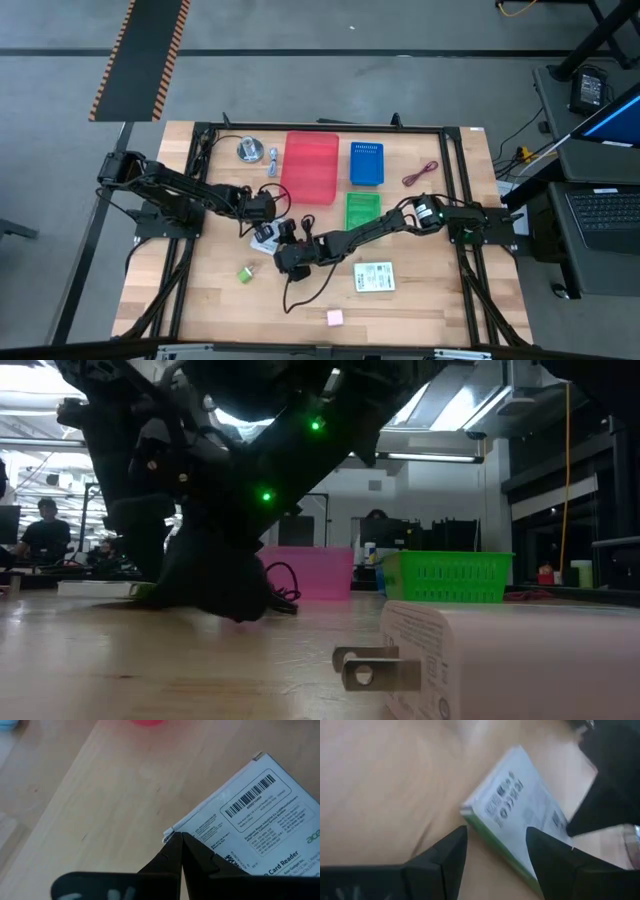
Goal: Pick and place items into bin
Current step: Put the left white card reader box into the blue bin
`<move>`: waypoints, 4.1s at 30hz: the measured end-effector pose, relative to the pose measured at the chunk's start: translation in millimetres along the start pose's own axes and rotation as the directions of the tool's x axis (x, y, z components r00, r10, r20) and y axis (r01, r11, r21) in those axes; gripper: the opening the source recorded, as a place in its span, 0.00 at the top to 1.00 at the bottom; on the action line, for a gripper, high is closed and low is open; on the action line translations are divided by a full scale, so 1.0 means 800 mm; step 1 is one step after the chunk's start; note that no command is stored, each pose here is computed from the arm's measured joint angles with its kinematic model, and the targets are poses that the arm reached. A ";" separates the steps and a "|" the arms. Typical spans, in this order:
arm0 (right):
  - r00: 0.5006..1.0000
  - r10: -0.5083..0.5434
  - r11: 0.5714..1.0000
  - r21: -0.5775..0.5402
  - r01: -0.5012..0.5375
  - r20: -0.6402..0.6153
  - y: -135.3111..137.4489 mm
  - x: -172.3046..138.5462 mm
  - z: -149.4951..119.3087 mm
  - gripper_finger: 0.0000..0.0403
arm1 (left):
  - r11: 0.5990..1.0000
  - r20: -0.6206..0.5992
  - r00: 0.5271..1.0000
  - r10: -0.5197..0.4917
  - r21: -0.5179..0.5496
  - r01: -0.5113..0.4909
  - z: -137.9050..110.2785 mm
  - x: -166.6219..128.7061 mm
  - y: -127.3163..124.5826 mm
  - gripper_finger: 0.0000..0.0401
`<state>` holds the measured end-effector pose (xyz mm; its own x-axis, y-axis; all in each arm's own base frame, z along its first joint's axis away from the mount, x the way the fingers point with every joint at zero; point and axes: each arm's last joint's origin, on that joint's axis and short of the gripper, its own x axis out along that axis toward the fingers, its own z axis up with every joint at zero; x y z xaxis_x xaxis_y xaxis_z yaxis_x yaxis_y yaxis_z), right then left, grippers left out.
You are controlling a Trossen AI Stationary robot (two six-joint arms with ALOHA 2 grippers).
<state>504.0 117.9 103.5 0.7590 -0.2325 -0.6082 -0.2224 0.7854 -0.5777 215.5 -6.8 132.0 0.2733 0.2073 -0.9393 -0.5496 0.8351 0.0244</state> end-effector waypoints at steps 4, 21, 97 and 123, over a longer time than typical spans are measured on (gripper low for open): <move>1.000 -0.011 1.000 -0.005 0.011 0.029 0.002 0.005 0.001 0.50 | 1.000 0.005 1.000 -0.006 -0.006 0.006 0.001 0.000 -0.001 1.00; 0.990 -0.140 0.987 -0.087 0.138 -0.017 -0.009 0.006 -0.001 0.50 | 0.999 0.016 0.999 -0.028 -0.015 0.029 0.002 0.000 -0.003 1.00; 0.858 -0.166 0.971 0.071 0.228 -0.487 -0.112 -0.217 0.002 0.97 | 0.974 0.577 0.810 -0.103 0.224 -0.036 -0.011 -0.123 -0.012 1.00; 0.851 -0.089 0.836 0.426 0.346 -0.518 -0.196 -0.292 -0.124 0.97 | 0.967 0.581 0.808 -0.101 0.250 -0.059 -0.010 -0.123 -0.012 1.00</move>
<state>300.7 -7.8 282.0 0.3488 -0.5644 -0.7481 0.3381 0.8203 -0.4612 187.2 -39.4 221.6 0.7348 0.3791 -0.5625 -0.3502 0.9222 0.1640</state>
